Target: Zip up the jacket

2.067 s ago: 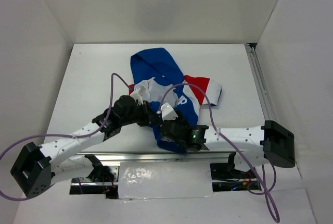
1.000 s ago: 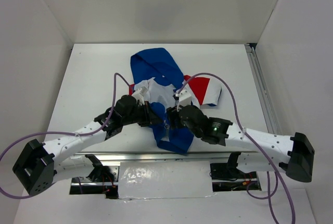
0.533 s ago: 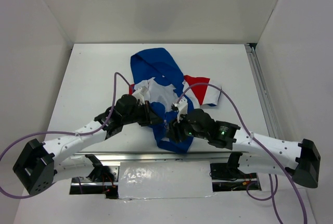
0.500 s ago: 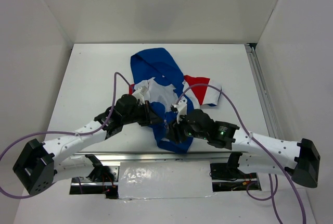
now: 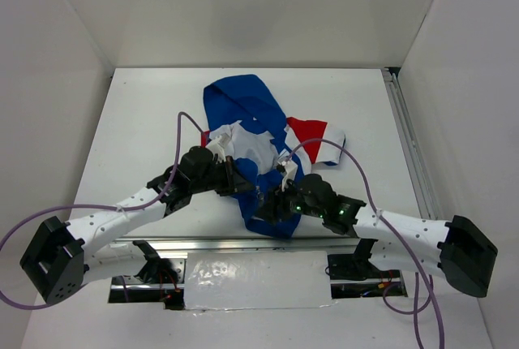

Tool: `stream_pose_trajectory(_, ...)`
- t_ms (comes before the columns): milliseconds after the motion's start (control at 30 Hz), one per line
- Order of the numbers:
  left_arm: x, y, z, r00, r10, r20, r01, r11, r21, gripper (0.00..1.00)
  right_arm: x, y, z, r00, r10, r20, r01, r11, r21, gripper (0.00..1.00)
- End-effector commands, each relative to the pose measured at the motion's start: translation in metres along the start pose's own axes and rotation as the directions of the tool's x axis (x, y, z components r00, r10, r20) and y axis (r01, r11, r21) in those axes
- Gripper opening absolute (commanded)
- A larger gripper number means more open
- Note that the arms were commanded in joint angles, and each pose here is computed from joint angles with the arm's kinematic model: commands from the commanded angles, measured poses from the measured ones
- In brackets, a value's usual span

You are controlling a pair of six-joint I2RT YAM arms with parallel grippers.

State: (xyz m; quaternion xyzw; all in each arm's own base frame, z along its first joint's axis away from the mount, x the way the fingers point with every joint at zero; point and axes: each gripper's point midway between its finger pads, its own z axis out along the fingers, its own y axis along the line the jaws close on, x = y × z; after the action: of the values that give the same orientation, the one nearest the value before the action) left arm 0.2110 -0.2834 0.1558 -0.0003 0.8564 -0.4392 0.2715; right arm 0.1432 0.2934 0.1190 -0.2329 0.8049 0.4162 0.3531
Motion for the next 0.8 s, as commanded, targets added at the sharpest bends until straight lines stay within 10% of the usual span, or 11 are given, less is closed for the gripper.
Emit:
stream_pose_trajectory(0, -0.012, -0.019, -0.003, 0.999, 0.022, 0.030, -0.024, 0.998, 0.061, 0.00, -0.045, 0.030, 0.003, 0.985, 0.042, 0.166, -0.014, 0.987, -0.163, 0.60)
stream_pose_trajectory(767, -0.012, -0.019, -0.003, 0.999, 0.013, 0.032, -0.014, 0.998, 0.059, 0.00, -0.031, 0.011, 0.003, 0.972, 0.166, 0.164, -0.144, 0.980, -0.139, 0.60)
